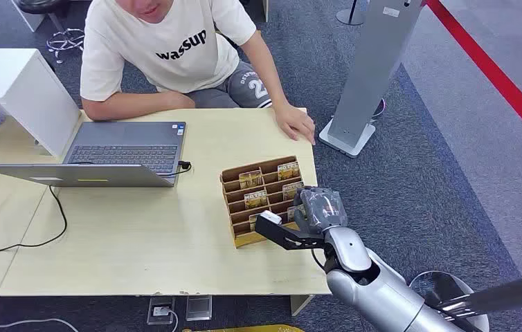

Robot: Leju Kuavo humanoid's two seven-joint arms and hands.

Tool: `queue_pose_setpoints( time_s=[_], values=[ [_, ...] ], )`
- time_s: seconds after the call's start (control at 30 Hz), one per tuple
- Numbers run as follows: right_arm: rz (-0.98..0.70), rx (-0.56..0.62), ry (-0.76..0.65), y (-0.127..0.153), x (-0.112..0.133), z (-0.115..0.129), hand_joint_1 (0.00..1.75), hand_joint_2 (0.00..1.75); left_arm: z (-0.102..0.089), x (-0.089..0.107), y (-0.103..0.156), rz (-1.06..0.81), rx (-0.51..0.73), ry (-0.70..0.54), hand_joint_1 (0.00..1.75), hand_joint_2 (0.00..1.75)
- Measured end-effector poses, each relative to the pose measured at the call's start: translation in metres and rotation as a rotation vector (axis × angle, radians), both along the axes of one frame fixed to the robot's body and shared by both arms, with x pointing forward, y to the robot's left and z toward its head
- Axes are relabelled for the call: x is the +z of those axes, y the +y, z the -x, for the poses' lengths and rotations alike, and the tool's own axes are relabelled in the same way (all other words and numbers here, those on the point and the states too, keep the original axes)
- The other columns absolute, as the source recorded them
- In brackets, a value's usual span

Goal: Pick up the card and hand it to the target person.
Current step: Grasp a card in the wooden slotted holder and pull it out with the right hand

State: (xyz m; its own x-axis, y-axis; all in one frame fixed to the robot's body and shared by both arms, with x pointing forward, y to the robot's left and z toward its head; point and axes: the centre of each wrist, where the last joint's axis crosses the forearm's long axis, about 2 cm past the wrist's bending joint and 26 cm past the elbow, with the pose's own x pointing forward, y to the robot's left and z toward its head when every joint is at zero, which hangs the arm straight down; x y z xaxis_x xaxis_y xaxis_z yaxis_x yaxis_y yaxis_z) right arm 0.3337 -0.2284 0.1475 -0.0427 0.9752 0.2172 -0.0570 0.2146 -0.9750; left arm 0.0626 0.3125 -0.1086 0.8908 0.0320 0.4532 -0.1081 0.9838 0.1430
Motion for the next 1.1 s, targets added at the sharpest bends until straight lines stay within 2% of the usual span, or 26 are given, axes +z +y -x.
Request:
queue_pose_setpoints(
  time_s=[0.27,0.43,0.6,1.1],
  values=[
    [-0.001,-0.004,0.002,-0.0001,-0.0003,0.0002,1.11,1.75,0.0000,0.0000,0.0006,0.001,-0.001,-0.001,0.00,0.00],
    [0.000,-0.007,0.003,-0.0003,-0.0007,0.0005,1.02,1.75,0.0000,0.0000,0.0013,0.001,-0.001,-0.002,0.00,0.00],
    [0.000,-0.008,0.006,-0.0006,-0.0015,0.0011,1.02,1.75,0.0000,0.0000,0.0014,0.001,-0.001,-0.002,0.00,0.00],
    [-0.003,0.005,0.008,-0.0007,-0.0026,0.0019,1.20,1.75,0.0000,0.0001,0.0016,-0.002,0.001,-0.001,0.00,0.00]
  ],
)
